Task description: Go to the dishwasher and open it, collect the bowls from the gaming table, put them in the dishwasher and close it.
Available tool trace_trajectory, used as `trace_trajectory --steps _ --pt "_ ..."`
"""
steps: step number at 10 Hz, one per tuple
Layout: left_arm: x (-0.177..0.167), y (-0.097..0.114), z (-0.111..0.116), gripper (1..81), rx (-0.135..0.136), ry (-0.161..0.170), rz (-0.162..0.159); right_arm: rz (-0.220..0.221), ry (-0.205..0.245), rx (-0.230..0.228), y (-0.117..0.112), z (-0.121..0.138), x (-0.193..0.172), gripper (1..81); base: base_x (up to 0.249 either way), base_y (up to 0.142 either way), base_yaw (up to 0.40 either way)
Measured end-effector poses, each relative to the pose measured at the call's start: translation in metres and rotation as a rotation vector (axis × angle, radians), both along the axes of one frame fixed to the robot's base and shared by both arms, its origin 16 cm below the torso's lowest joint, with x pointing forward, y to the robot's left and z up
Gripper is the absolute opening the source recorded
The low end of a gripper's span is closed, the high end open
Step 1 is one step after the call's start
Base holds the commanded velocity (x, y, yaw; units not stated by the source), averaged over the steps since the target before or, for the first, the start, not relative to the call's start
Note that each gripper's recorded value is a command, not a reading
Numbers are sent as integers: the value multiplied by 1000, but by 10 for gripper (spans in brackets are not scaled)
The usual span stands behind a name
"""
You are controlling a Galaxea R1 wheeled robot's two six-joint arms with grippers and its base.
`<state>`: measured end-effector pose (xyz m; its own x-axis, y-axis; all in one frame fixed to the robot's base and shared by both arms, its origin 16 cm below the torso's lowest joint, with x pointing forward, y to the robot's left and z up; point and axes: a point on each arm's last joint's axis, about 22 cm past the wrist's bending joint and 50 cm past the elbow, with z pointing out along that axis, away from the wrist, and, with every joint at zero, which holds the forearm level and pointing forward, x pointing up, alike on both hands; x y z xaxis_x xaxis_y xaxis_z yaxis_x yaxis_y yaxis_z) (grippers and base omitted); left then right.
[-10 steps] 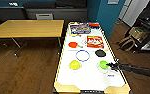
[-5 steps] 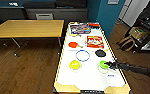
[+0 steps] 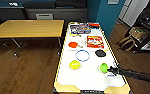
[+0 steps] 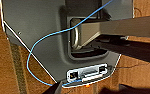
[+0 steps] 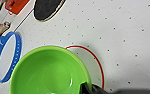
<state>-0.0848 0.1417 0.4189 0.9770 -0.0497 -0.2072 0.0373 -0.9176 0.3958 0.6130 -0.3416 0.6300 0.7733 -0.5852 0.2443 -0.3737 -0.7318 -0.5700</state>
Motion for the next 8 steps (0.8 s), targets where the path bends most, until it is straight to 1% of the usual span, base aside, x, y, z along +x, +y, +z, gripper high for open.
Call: trace_trajectory --steps 1,2,3,4,5,7,8 --pt "-1 -1 0 811 -2 3 0 -5 -4 -4 -11 5 -2 10 0 0 0" --pt "0 -1 0 811 -3 3 -1 -5 -13 1 -17 13 -2 10 0 0 0" --pt "0 -1 0 811 -3 3 -1 3 -25 17 -17 27 0 10 0 0 0" --pt "1 -1 0 811 -3 1 -1 13 -56 31 -21 54 10 10 0 0 0" --pt "2 -1 0 811 -3 0 -1 14 -92 35 -33 86 23 10 0 0 0" --pt "2 -4 0 811 -5 0 -1 5 -177 8 -74 169 50 10 0 0 0" --pt "3 -4 0 811 -5 -1 -1 15 -213 -1 -86 210 56 10 0 0 0"
